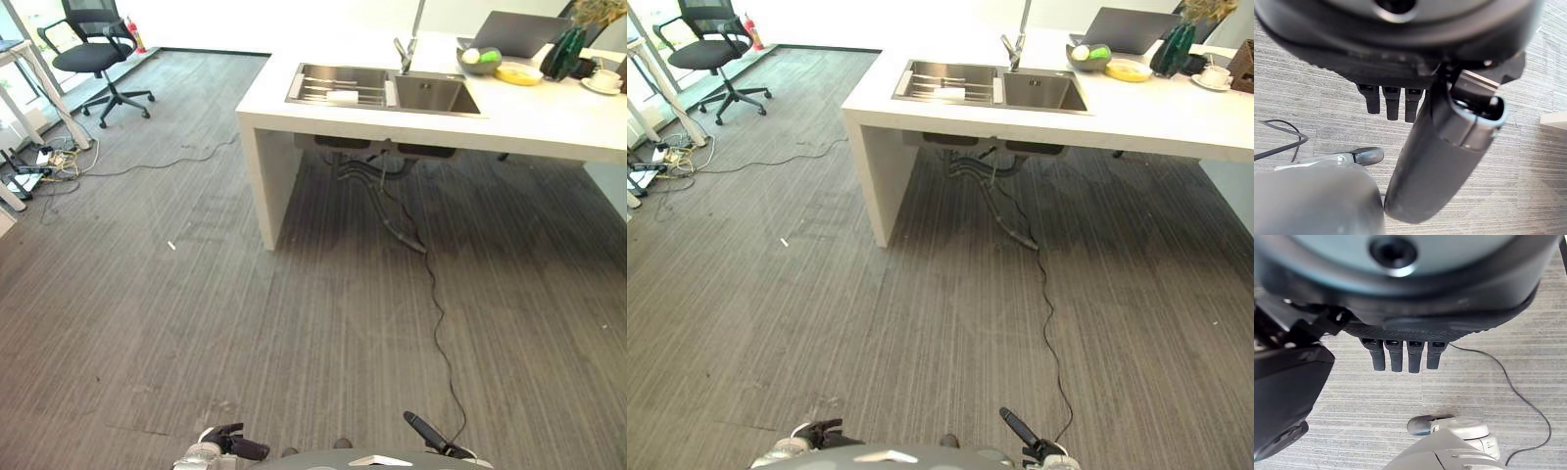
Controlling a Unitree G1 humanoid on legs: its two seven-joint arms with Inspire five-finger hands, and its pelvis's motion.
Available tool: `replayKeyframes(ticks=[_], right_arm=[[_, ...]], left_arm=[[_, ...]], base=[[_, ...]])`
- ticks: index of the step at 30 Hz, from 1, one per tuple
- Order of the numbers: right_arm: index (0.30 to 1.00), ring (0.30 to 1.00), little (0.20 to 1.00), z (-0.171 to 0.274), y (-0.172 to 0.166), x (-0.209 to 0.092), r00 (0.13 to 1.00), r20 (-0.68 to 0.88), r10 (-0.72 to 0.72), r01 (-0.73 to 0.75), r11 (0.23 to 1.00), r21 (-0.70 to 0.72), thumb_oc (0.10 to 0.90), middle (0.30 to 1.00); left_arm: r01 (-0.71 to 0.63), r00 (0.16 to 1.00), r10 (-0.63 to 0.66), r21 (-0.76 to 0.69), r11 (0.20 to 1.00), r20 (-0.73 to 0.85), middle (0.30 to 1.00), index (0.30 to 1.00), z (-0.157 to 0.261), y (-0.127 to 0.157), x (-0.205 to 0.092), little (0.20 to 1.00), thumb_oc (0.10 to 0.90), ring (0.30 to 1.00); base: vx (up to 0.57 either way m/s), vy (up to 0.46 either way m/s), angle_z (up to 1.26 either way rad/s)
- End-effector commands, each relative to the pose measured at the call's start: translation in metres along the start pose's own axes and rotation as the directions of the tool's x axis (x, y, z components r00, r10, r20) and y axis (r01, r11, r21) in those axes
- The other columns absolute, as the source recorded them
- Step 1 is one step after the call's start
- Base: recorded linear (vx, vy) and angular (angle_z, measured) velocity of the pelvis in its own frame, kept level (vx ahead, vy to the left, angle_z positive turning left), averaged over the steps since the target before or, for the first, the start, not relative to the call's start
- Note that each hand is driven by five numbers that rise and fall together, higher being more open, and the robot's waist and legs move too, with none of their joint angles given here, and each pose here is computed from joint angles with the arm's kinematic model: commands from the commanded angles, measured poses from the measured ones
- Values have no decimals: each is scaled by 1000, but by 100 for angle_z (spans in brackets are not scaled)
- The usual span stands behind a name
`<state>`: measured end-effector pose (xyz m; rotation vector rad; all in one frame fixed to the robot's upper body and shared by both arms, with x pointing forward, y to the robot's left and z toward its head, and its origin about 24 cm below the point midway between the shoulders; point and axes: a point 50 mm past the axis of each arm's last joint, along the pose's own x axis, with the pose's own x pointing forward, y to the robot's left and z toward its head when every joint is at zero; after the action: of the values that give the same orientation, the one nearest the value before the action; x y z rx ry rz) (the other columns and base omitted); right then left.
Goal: Place the dishes in the dishwasher.
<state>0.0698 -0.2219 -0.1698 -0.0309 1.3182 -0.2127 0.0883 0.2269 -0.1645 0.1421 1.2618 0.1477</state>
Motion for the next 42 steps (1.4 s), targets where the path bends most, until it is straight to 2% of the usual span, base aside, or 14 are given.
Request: replayKeyframes(ticks=[1,8,15,18,21,22,23,26,29,31,32,33,35,42], right_arm=[[900,900,900,29,-16,1,996,77,-54,54,999,8,800,900],[900,900,900,39,-28,0,992,95,-87,88,996,0,800,900],[900,900,900,37,-35,-1,989,84,-120,126,990,-67,800,900],[900,900,900,43,-30,-1,986,120,-115,122,991,-49,800,900],[900,900,900,56,-18,-1,980,179,-89,94,995,-15,800,900],[900,900,900,60,-14,-1,978,195,-80,86,996,-18,800,900],[900,900,900,64,-10,-2,973,218,-72,79,997,-26,800,900],[900,900,900,77,3,-4,956,289,-54,59,998,-7,800,900],[900,900,900,73,1,-4,956,280,-86,90,996,-2,800,900],[900,900,900,65,2,-3,962,258,-92,97,995,-7,800,900],[900,900,900,65,2,-3,962,257,-92,98,995,-9,800,900],[900,900,900,42,4,-2,974,205,-96,102,995,-21,800,900],[900,900,900,25,4,-1,983,151,-102,108,994,-29,800,900],[900,900,900,17,7,-1,987,129,-97,104,993,-49,800,900]], left_arm=[[-26,998,24,32,999,52,900,900,23,3,2,900,800,900],[-17,995,16,8,1000,99,900,900,39,-1,2,900,800,900],[2,996,-2,-1,1000,87,900,900,28,-16,2,900,800,900],[-30,971,19,43,999,239,900,900,63,-11,-1,900,800,900],[-51,904,109,-149,988,414,900,900,105,3,-13,900,800,900],[-58,864,160,-221,974,478,900,900,123,7,-20,900,800,900],[-34,777,196,-272,962,598,900,900,154,11,-37,900,800,900],[28,461,323,-378,925,827,900,900,217,27,-101,900,800,900],[124,246,538,-577,807,806,900,900,248,49,-147,900,800,900],[206,139,602,-617,759,787,900,900,262,51,-174,900,800,900],[204,140,604,-620,758,785,900,900,262,51,-174,900,800,900],[208,-62,651,-628,750,756,900,900,270,57,-214,900,800,900],[159,-124,636,-617,771,762,900,900,271,55,-222,900,800,900],[128,-144,636,-623,771,758,900,900,268,56,-224,900,800,900]], base=[[5,-127,-5],[41,-149,3],[447,50,-41],[362,42,-63],[293,-22,-31],[287,19,-51],[323,38,2],[390,22,69],[453,-77,13],[380,-125,3],[547,-209,45],[529,-168,66],[393,-182,66],[95,-69,15]])
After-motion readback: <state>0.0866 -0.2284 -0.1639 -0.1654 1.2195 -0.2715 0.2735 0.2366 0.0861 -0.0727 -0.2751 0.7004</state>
